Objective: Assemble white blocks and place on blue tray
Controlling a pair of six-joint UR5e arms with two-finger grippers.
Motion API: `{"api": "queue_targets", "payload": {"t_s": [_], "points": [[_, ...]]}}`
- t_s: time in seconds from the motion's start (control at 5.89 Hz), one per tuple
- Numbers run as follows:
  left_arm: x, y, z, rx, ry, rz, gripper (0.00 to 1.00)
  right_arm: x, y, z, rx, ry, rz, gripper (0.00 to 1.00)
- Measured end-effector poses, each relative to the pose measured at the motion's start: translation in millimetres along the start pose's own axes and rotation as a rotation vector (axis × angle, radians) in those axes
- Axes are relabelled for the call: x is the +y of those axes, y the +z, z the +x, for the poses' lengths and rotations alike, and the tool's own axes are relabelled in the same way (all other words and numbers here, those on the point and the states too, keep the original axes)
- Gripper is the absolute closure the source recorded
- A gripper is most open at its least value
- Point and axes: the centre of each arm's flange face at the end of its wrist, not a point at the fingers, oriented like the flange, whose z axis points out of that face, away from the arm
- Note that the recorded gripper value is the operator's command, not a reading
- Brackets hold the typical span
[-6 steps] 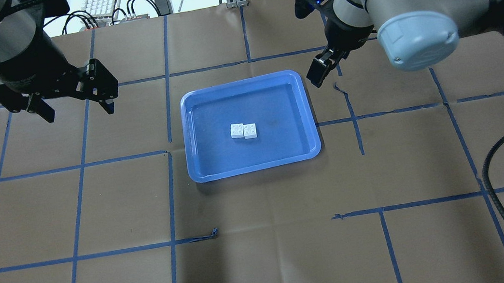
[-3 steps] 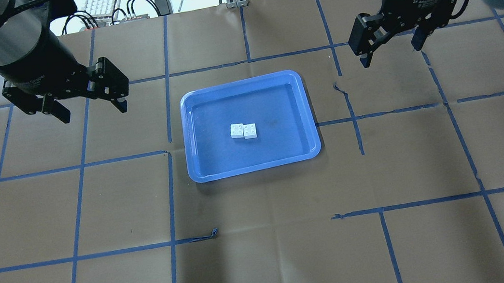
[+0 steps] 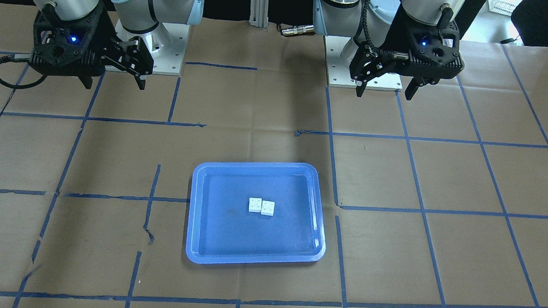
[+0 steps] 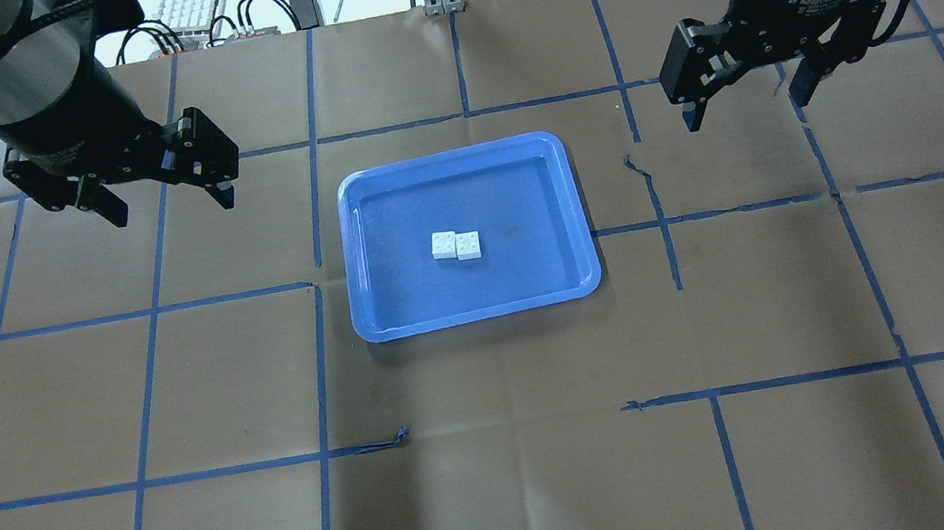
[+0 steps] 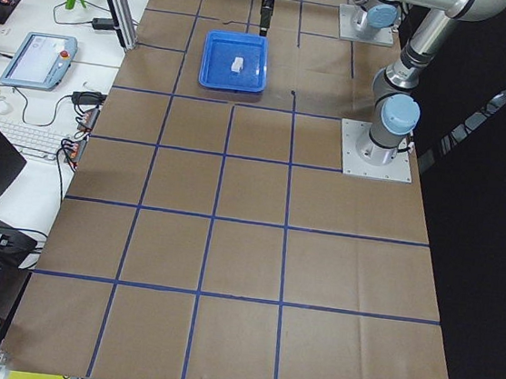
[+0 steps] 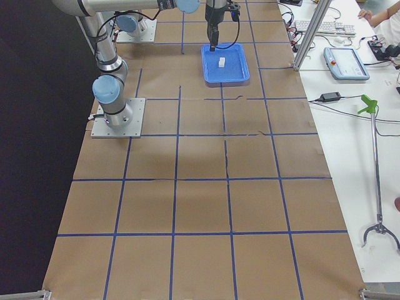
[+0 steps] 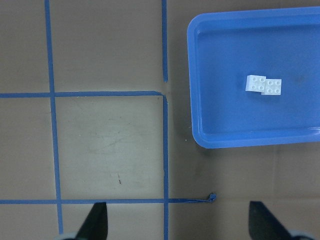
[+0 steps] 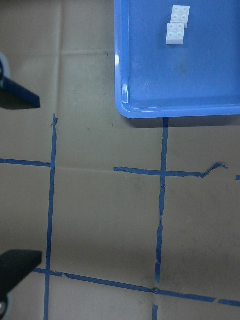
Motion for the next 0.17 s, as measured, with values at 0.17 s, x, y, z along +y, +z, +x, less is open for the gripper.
{"api": "queue_targets", "payload": {"t_s": [0.17], "points": [[-0.1,0.0,-0.1,-0.001,0.000,0.002,0.01,0.1,0.4,-0.1,0.000,0.001,-0.001,0.00]]}}
